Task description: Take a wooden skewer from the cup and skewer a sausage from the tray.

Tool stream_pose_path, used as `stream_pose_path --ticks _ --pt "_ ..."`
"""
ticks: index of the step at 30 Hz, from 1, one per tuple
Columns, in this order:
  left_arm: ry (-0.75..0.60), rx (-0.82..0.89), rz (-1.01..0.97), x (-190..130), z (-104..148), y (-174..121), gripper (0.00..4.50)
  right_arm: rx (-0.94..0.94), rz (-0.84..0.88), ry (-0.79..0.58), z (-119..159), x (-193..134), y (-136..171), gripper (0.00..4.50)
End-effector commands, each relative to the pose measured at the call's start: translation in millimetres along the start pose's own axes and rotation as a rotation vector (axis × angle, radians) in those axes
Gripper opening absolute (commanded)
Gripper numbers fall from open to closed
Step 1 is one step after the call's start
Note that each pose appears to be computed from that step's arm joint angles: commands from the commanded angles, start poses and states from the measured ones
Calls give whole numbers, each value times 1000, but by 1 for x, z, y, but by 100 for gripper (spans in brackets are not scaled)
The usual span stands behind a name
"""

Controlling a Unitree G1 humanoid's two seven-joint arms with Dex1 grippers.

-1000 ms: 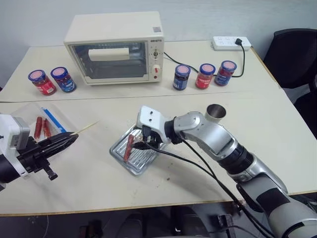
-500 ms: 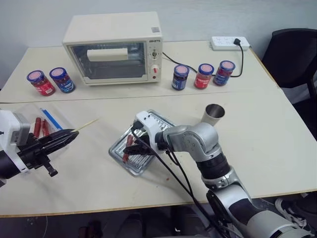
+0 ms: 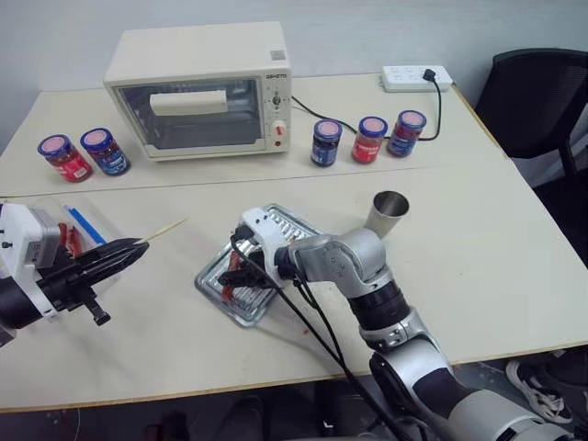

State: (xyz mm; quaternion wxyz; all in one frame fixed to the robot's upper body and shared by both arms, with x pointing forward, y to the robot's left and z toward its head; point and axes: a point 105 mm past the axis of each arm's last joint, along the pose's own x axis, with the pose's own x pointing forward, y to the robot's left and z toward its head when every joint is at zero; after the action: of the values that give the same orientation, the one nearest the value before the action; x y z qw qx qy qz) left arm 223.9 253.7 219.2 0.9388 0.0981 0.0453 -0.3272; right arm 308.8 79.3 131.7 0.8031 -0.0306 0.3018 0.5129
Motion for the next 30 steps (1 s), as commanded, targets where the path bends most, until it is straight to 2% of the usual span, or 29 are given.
stream_pose_path --ticks 1,11,23,28,30 --pt "-10 45 22 -3 6 1 0 -58 -15 7 -2 8 0 339" --pt "-12 43 36 -4 5 3 0 -122 -41 -34 8 17 -3 339" --pt "-18 50 39 -1 5 7 0 -96 -99 -72 26 13 -14 339" --pt "-15 59 36 0 5 8 0 -61 -83 -61 23 21 -10 339" --pt "-16 60 36 0 5 8 0 -106 -98 -67 25 19 -12 339"
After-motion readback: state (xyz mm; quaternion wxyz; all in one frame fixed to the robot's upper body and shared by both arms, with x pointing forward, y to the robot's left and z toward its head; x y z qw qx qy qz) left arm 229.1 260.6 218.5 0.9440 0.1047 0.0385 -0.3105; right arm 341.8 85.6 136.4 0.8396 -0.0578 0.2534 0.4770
